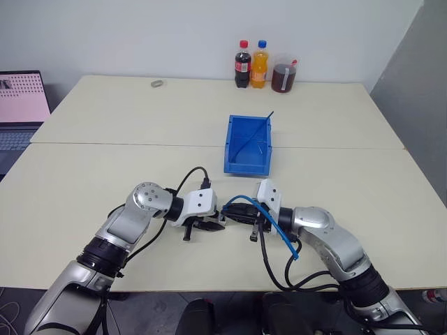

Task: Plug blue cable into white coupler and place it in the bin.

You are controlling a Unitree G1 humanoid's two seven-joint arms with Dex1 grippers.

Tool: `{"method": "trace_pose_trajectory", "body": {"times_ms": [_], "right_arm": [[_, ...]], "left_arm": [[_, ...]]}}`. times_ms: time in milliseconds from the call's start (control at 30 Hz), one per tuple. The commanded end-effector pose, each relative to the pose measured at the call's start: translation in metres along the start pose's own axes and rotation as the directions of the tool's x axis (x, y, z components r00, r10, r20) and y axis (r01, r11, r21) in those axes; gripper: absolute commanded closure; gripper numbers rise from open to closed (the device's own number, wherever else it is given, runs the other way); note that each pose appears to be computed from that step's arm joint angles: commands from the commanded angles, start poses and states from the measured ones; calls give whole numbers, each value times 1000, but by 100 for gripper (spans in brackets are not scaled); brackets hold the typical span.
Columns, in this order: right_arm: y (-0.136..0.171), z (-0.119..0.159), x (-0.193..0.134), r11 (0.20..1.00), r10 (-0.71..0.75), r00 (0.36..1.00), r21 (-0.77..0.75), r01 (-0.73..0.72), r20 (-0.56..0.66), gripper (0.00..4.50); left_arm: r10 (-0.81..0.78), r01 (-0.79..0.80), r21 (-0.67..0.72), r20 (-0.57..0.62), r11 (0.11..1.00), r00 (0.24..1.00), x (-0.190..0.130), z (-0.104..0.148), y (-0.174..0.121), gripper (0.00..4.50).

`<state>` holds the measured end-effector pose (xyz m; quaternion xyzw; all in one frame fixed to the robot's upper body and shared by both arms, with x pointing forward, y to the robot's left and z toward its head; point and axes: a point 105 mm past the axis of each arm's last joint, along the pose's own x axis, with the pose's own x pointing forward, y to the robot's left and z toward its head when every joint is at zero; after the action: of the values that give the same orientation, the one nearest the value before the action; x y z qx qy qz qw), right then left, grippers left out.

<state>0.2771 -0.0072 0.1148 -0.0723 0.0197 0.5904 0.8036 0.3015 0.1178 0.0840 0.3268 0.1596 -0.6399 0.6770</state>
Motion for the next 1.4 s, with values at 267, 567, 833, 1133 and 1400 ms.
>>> {"method": "trace_pose_trajectory", "body": {"times_ms": [267, 567, 833, 1133, 1400], "right_arm": [[4, -15, 1, 998, 21, 1000, -61, -22, -15, 446], [10, -28, 5, 983, 132, 989, -119, -139, -70, 446], [2, -37, 2, 973, 201, 972, -93, -213, -121, 446], [-2, -39, 1, 977, 214, 969, 26, -213, -120, 446], [11, -43, 2, 964, 265, 949, 22, -266, -169, 446]], "left_arm": [[-33, 33, -26, -29, 999, 999, 3, -16, -7, 371], [-43, 43, -12, -11, 999, 999, 4, -15, -8, 371], [-42, 42, -9, -4, 999, 999, 2, -16, -8, 371], [-45, 45, -2, 10, 999, 999, 2, -14, -9, 371], [-42, 42, 1, 31, 999, 999, 4, -11, -8, 371]]}}
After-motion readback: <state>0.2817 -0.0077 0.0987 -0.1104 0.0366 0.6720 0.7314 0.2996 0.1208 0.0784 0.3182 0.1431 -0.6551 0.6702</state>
